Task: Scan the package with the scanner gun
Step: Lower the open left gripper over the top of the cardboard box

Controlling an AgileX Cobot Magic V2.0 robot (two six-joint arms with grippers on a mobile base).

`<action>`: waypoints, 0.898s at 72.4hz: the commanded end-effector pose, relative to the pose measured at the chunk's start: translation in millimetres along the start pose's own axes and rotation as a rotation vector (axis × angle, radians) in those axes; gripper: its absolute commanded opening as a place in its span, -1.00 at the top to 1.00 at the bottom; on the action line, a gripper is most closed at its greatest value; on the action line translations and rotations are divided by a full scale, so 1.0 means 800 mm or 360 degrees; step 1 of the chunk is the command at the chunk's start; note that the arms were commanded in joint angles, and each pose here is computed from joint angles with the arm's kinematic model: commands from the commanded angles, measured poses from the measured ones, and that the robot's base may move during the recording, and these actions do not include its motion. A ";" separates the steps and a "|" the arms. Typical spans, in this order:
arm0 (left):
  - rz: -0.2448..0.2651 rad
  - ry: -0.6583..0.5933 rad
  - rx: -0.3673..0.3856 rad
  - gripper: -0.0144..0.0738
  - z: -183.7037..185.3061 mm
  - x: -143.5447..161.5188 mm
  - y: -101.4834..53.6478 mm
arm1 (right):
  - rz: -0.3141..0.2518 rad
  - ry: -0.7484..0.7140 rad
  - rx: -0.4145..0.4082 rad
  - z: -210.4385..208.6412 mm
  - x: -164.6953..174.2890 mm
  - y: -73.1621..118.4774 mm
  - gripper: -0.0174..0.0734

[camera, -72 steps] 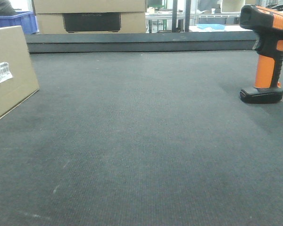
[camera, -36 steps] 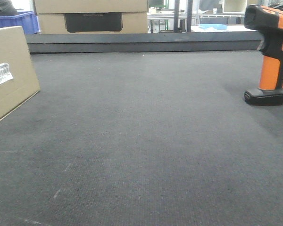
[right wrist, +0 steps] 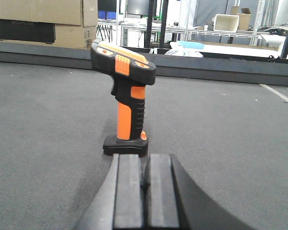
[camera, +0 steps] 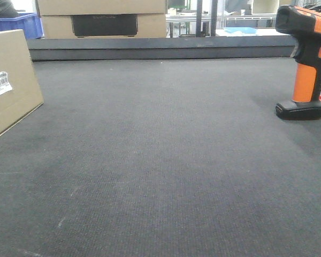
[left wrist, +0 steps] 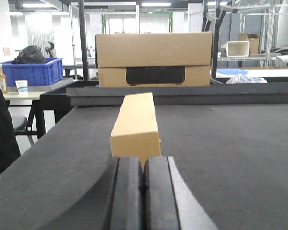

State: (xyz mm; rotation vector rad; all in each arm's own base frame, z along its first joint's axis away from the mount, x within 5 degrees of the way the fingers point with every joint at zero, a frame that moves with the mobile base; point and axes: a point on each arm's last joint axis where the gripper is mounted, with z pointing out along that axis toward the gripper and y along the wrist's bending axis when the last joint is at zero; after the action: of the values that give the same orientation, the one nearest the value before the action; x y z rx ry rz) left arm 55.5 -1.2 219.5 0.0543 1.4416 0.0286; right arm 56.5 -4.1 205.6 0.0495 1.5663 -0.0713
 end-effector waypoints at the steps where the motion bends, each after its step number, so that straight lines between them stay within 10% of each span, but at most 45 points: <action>1: 0.0014 -0.0011 -0.0009 0.93 -0.002 -0.024 0.002 | 0.0002 -0.0038 0.0005 0.000 -0.003 0.000 0.97; 39: -0.0035 0.0759 0.0003 0.93 0.089 -0.132 0.010 | 0.0002 -0.0038 0.0005 0.000 -0.003 0.000 0.97; 65: -0.0139 0.0872 -0.0002 0.93 0.172 -0.188 0.012 | 0.0002 -0.0038 0.0005 0.000 -0.003 0.000 0.97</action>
State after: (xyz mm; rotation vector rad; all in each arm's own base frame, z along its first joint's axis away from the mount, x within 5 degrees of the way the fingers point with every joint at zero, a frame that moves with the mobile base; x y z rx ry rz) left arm 162.2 -2.6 379.0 0.0152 1.9670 -0.0083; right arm 56.5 -4.1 205.6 0.0495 1.5663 -0.0713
